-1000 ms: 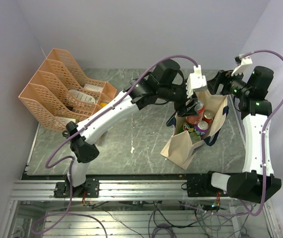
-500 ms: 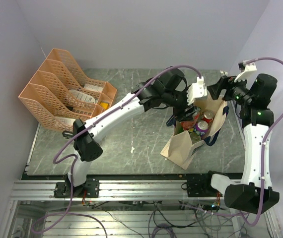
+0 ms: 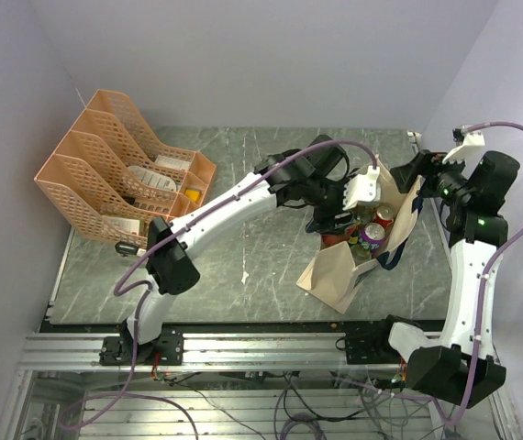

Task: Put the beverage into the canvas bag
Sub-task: Place the drink in the canvas bag.

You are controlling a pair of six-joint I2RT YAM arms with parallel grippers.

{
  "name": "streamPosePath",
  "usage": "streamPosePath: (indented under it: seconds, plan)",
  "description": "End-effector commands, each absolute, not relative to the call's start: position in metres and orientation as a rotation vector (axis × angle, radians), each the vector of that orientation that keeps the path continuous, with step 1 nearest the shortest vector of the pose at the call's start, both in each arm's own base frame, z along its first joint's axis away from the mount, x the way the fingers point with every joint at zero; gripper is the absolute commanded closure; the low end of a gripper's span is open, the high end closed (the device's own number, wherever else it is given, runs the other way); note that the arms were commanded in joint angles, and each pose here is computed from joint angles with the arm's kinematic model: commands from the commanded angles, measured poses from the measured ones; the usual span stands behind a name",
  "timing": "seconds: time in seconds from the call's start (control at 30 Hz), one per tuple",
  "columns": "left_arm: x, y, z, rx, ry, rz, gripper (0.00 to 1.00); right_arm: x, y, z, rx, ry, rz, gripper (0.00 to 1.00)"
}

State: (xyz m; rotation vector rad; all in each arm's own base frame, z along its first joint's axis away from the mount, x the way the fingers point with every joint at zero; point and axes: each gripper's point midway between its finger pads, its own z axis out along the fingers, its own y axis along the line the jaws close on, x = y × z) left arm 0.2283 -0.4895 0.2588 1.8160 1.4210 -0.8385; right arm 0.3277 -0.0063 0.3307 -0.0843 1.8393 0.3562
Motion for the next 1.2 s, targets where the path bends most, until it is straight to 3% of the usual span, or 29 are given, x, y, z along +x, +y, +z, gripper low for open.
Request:
streamPosePath:
  seconds: [0.0,0.53,1.17]
  plan:
    - [0.223,-0.496,0.274,1.884,1.254,-0.853,0.93,0.325,-0.011,0.333,-0.065,1.820,0.352,0.19]
    - [0.203,-0.491,0.238,2.124,1.054,-0.913,0.93,0.332,-0.016,0.326,-0.061,1.837,0.352,0.19]
    - [0.211,-0.494,0.180,2.231,1.059,-0.888,0.93,0.339,-0.023,0.314,-0.063,1.884,0.338,0.19]
